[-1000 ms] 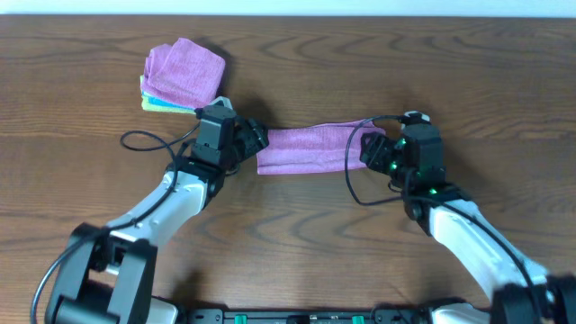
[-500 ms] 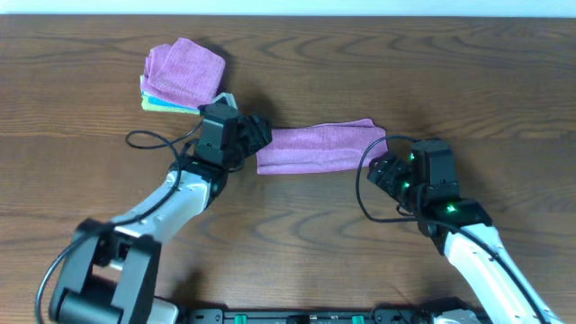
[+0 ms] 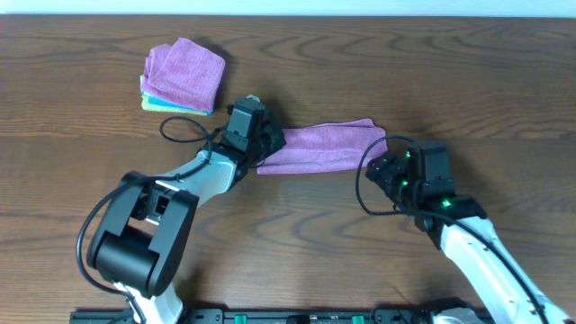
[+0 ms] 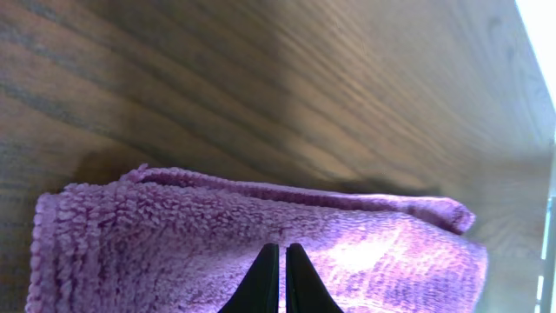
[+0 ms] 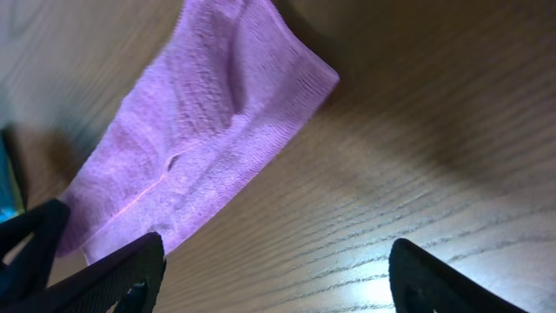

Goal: Fold the cloth

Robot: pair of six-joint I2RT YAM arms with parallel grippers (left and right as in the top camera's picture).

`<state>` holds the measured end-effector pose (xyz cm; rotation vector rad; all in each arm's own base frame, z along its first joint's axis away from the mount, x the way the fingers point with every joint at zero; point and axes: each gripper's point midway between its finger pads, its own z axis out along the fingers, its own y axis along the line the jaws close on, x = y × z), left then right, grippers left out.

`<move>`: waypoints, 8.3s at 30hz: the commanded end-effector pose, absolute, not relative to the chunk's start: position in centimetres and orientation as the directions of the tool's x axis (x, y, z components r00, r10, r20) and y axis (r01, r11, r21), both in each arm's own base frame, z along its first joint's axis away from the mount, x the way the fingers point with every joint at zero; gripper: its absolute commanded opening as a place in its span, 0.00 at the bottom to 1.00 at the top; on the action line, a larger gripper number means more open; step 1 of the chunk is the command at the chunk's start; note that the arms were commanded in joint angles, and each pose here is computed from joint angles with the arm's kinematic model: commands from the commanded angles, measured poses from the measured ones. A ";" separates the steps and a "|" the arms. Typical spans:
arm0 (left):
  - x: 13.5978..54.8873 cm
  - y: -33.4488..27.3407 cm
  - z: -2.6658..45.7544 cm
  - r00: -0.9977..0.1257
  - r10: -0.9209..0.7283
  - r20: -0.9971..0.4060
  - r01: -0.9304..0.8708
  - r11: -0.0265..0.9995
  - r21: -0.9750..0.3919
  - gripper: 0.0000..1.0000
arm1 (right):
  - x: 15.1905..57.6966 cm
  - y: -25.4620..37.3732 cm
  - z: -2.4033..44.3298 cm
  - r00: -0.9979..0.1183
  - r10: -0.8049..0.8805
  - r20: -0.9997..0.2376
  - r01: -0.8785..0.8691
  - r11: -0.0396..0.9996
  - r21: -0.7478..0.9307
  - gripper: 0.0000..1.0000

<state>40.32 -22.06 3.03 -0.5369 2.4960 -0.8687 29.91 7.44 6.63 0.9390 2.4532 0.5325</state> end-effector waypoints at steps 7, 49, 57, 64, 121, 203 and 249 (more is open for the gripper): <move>39.6 -21.5 0.7 -0.843 -0.482 -0.239 -0.260 0.754 -0.604 0.06 | 31.6 7.7 3.9 -0.642 0.728 -0.241 0.564 0.662 0.494 0.84; 38.1 -20.4 -0.8 -0.870 -0.440 -0.223 -0.273 0.806 -0.525 0.06 | 40.5 10.3 4.9 -0.664 0.363 -0.654 0.054 0.895 0.442 0.01; 38.1 -20.3 -0.8 -0.870 -0.441 -0.222 -0.274 0.806 -0.525 0.06 | 39.3 12.5 8.3 -0.667 0.107 -0.737 -0.132 0.957 0.258 0.01; 38.1 -20.3 -0.8 -0.870 -0.441 -0.222 -0.274 0.806 -0.525 0.06 | 39.5 15.1 10.5 -0.652 0.000 -0.758 -0.225 0.955 0.193 0.01; 40.4 -11.3 9.8 -0.803 -0.425 -0.418 -0.210 0.859 -0.468 0.06 | 35.5 27.4 14.6 -0.479 -0.326 -0.815 -0.578 0.816 0.013 0.01; 40.5 -3.9 15.4 -0.677 -0.544 -0.496 -0.295 0.817 -0.495 0.06 | 34.5 39.5 4.6 -0.576 -0.464 -0.673 -0.724 0.671 0.157 0.46; 40.2 -3.6 17.6 -0.656 -0.597 -0.461 -0.274 0.758 -0.592 0.16 | 39.1 37.0 8.7 -0.737 -0.171 -0.654 -0.532 0.743 0.406 0.52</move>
